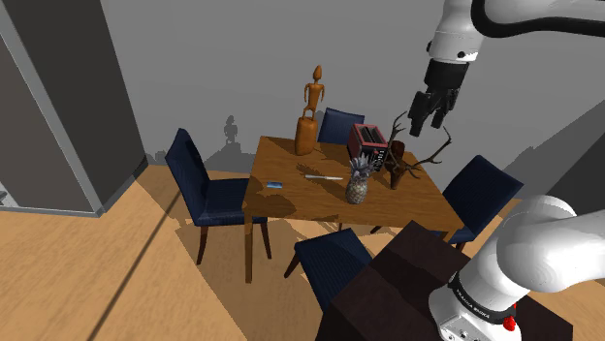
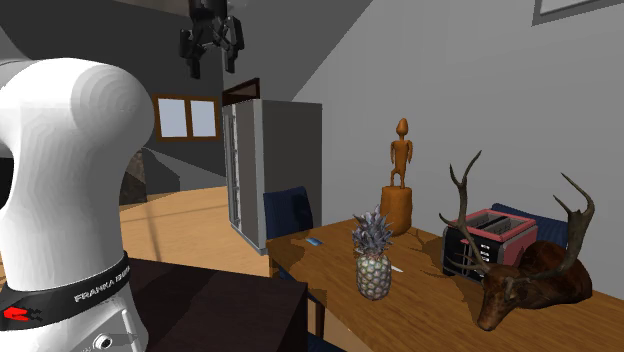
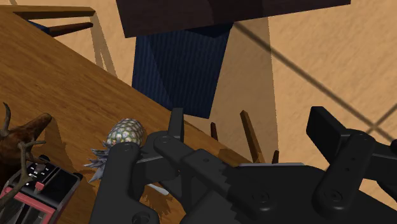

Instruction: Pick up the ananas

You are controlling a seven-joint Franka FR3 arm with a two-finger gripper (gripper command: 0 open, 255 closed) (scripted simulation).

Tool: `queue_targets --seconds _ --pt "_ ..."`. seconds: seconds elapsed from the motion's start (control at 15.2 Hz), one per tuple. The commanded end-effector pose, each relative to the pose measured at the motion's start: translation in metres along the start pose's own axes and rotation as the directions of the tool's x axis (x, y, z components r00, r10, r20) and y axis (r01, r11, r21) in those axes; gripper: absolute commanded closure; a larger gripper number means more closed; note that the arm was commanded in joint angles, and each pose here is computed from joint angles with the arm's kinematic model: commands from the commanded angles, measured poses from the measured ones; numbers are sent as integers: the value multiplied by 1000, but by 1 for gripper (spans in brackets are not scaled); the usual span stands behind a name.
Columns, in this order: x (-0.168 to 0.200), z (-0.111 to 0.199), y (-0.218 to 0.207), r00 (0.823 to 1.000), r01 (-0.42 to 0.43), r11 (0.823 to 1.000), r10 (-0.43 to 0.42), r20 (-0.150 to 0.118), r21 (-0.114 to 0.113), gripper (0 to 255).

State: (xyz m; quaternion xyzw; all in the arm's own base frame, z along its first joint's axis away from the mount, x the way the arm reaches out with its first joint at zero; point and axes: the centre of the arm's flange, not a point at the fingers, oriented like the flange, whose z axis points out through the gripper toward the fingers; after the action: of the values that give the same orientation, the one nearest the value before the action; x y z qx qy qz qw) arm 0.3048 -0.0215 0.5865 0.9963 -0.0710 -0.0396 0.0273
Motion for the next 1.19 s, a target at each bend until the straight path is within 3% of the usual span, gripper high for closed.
queue_targets --seconds 0.0,0.53,1.12 --pt "0 0 0 1000 0 1000 0 0 0 0" --pt "58 59 68 992 126 992 -126 5 7 0" --pt "132 125 134 964 265 964 -265 9 16 0"
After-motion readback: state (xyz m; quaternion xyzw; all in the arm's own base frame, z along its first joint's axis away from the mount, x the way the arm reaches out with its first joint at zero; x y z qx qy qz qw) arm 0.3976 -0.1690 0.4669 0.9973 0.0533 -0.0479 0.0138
